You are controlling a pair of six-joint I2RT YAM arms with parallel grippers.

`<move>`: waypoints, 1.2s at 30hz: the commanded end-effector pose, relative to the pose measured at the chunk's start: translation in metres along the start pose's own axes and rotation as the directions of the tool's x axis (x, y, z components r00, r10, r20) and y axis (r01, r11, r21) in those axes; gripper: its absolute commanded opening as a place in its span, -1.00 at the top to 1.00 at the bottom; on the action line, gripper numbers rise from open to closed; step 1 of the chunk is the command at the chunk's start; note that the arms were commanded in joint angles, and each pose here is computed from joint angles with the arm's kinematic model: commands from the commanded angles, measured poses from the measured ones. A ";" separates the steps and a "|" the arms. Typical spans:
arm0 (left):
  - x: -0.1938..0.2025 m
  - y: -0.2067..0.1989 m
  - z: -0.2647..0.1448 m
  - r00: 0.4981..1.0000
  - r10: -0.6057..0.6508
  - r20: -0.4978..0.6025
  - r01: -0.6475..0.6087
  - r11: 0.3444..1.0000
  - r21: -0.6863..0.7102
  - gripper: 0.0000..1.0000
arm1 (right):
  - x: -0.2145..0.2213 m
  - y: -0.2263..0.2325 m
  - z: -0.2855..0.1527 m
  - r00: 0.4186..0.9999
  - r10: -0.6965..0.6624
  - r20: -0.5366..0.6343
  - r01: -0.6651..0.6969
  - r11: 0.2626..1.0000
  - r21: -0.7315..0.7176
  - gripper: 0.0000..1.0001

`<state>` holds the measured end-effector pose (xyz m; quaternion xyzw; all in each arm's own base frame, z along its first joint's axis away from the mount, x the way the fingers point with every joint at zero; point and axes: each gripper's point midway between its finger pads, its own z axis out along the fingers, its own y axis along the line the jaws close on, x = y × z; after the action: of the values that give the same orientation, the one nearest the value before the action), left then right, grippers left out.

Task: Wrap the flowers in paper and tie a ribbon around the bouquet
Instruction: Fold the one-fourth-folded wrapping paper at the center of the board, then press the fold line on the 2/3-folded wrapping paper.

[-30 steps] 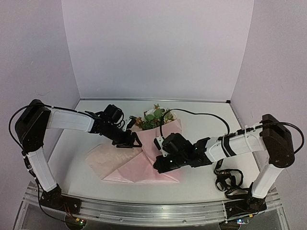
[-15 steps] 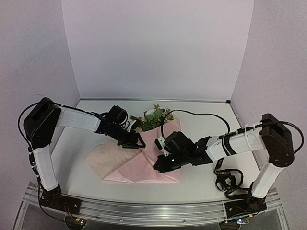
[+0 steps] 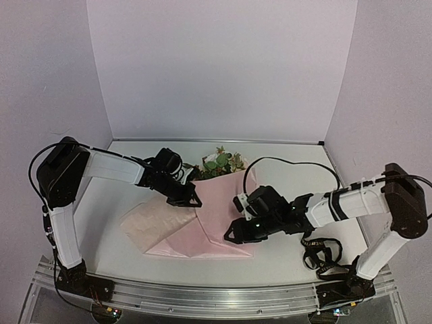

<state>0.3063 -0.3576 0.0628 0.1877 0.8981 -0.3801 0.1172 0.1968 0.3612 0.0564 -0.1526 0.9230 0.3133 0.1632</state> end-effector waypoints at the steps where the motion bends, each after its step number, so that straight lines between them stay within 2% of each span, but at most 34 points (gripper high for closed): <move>1: -0.011 -0.001 -0.001 1.000 0.026 0.017 -0.026 0.999 -0.025 1.00 | 0.000 -0.007 -0.020 0.996 0.074 0.042 -0.073 0.997 -0.020 0.19; 7: -0.011 0.006 0.000 1.000 0.023 0.012 -0.022 0.998 -0.058 1.00 | 0.023 -0.031 -0.013 0.989 0.143 0.035 -0.143 0.990 0.002 0.55; 11: -0.012 0.007 0.001 1.000 0.014 0.012 -0.013 0.998 -0.066 1.00 | 0.035 -0.045 -0.005 0.980 0.194 0.034 -0.194 0.981 0.008 0.70; 14: -0.014 0.008 -0.001 1.000 0.013 0.019 -0.011 0.996 -0.084 0.97 | 0.039 -0.051 0.000 0.975 0.218 0.043 -0.219 0.976 0.012 0.75; 16: -0.017 0.007 -0.005 0.999 0.015 0.033 -0.011 0.994 -0.108 0.78 | 0.041 -0.055 0.003 0.973 0.229 0.043 -0.230 0.973 0.021 0.77; 20: -0.031 -0.006 -0.031 0.990 0.069 0.120 -0.042 0.976 -0.214 0.09 | 0.042 -0.058 0.006 0.969 0.243 0.043 -0.245 0.969 0.029 0.80; 23: -0.038 -0.035 -0.055 0.970 0.147 0.193 -0.091 0.958 -0.273 -0.07 | 0.044 -0.062 0.005 0.967 0.251 0.050 -0.253 0.967 0.039 0.81; 26: -0.029 -0.076 -0.053 0.958 0.207 0.198 -0.160 0.960 -0.231 -0.04 | 0.046 -0.064 0.004 0.965 0.255 0.055 -0.257 0.965 0.046 0.81; 29: -0.006 -0.105 -0.030 0.967 0.212 0.143 -0.193 0.971 -0.138 0.18 | 0.045 -0.063 0.002 0.964 0.258 0.063 -0.261 0.964 0.044 0.81; 33: 0.031 -0.113 0.008 0.981 0.187 0.051 -0.184 0.981 -0.056 0.46 | 0.042 -0.064 0.000 0.960 0.266 0.082 -0.271 0.962 0.045 0.81; 36: 0.054 -0.117 0.025 0.984 0.176 0.000 -0.176 0.984 -0.002 0.58 | 0.041 -0.066 -0.002 0.958 0.271 0.096 -0.277 0.960 0.049 0.81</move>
<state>0.2289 -0.4284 0.1295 0.2692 0.8772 -0.3462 0.1955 0.1807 0.3132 0.0085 -0.0200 0.9335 0.3272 0.1453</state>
